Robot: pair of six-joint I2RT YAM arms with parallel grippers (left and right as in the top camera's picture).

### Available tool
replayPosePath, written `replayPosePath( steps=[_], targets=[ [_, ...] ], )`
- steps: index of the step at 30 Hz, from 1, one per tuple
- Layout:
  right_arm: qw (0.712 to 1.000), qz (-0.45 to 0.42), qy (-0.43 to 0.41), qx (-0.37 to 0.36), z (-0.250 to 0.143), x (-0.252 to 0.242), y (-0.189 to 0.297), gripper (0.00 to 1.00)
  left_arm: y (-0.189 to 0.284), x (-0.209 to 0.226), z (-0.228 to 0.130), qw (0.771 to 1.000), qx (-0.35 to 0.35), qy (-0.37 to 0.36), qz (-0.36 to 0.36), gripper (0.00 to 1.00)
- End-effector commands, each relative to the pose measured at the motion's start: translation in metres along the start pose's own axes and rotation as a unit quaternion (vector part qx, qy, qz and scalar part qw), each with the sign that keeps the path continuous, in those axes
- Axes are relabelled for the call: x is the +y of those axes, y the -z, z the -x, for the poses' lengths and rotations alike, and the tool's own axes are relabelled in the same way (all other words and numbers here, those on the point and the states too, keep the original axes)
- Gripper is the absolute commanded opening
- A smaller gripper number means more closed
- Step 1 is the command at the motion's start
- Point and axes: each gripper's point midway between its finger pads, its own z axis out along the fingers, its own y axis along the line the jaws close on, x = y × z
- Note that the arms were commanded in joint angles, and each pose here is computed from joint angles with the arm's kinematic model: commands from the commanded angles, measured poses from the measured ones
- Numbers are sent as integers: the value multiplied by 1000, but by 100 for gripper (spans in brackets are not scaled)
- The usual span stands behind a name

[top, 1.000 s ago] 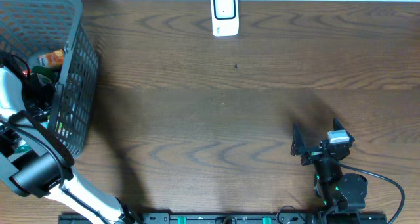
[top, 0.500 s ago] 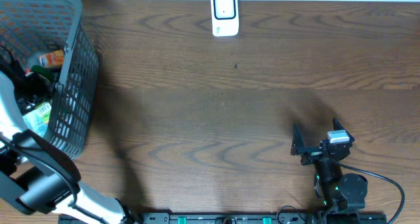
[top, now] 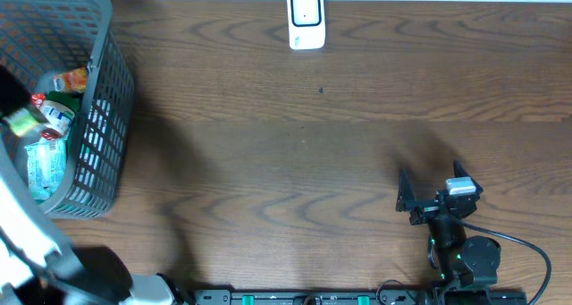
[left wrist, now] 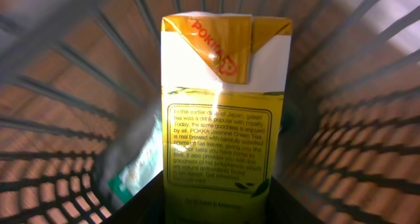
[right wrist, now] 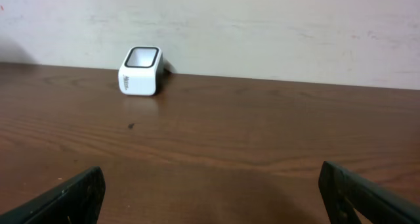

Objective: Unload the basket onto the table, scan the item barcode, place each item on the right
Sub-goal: 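Grasp the yellow-green tea carton with the left gripper and lift it, then carry the tea carton toward the scanner and set it on the table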

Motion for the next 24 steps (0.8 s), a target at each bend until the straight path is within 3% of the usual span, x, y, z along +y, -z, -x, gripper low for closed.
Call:
replayPosePath(
  steps=[1,7,11,17,24],
  targets=[
    [1000,9,-8,0,0,4,0,99,69,-1,33,994,-106,30,-8,40],
    [1000,9,-8,0,0,4,0,99,163,-39,50,968,-234,34,-84,39],
    [1000,9,-8,0,0,4,0,99,194,-85,34,958,-243,6,-151,40],
    [1000,9,-8,0,0,4,0,99,198,-176,-24,950,-157,-81,-258,39],
    [1000,9,-8,0,0,4,0,99,177,-295,-118,922,-13,-186,-338,39]
  ],
)
